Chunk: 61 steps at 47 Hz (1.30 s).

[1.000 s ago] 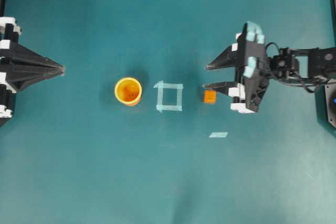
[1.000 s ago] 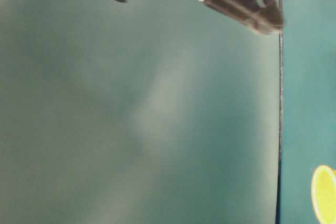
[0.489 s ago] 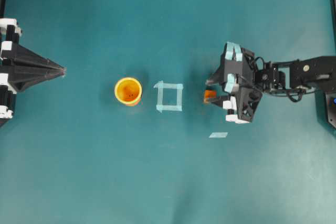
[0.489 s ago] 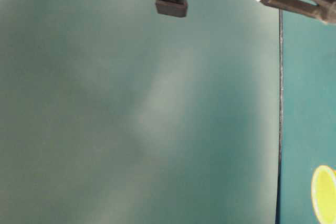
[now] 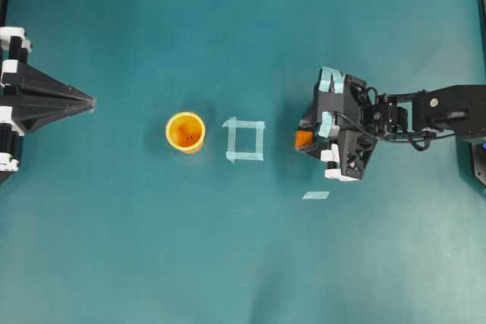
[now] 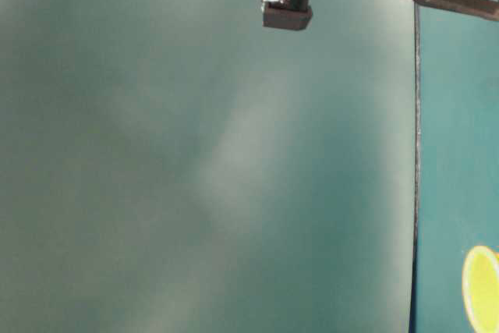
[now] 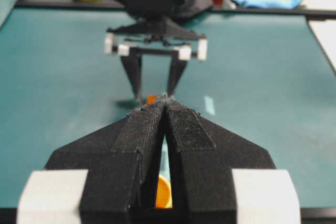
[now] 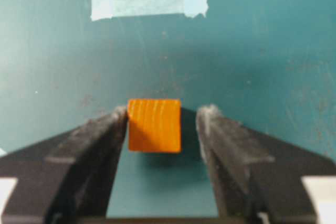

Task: Move the block to the right with right arm.
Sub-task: 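Move the right gripper left over the orange cube and close on it, then lift the held orange cube and carry it right toward the table edge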

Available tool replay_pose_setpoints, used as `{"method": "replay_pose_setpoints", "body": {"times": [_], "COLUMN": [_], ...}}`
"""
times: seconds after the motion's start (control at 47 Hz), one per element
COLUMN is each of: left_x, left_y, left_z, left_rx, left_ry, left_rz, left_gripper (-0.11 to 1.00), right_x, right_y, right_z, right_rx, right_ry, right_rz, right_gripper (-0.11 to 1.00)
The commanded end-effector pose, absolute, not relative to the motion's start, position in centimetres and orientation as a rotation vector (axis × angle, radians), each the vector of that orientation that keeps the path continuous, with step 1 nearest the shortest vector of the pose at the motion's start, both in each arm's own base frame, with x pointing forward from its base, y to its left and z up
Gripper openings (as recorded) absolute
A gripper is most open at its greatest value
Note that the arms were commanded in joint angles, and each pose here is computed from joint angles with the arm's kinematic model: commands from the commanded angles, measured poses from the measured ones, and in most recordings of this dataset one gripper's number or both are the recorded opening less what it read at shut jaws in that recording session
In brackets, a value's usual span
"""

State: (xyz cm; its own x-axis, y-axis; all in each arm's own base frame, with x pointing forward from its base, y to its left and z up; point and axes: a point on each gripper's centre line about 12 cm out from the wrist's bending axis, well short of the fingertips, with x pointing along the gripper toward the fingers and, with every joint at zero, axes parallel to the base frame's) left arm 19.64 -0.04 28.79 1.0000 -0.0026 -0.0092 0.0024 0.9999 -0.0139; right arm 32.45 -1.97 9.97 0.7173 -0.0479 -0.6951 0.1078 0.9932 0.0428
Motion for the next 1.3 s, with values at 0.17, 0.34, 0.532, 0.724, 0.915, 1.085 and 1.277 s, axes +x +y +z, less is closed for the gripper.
{"method": "replay_pose_setpoints", "body": {"times": [0.17,0.34,0.532,0.724,0.915,1.085,1.277], "left_x": [19.9,19.9,19.8,19.8,19.8,19.8,19.8], "left_y": [0.0,-0.1,-0.1,-0.1,0.0,-0.1,0.0], "left_z": [29.6,29.6,29.7,29.7,29.7,29.7,29.7], "left_rx": [-0.014,-0.014,-0.014,-0.012,-0.014,-0.012,-0.012], "left_ry": [0.002,0.005,-0.001,-0.001,-0.002,-0.001,-0.002], "left_rz": [-0.003,-0.004,-0.004,-0.004,-0.003,-0.004,-0.003], "left_gripper": [0.00,0.00,0.00,0.00,0.00,0.00,0.00], "right_x": [33.2,33.3,34.0,34.7,34.4,33.4,32.2], "right_y": [-2.0,-1.9,-0.9,-0.4,-0.4,-0.3,-0.2], "right_z": [10.8,10.8,12.1,15.1,18.0,19.4,20.8], "right_rx": [0.093,0.096,0.087,0.084,0.085,0.085,0.084], "right_ry": [0.735,0.734,0.738,0.748,0.728,0.736,0.745], "right_rz": [-0.091,-0.090,-0.060,-0.042,-0.037,-0.033,-0.029], "right_gripper": [0.56,0.41,0.40,0.40,0.40,0.40,0.40]}}
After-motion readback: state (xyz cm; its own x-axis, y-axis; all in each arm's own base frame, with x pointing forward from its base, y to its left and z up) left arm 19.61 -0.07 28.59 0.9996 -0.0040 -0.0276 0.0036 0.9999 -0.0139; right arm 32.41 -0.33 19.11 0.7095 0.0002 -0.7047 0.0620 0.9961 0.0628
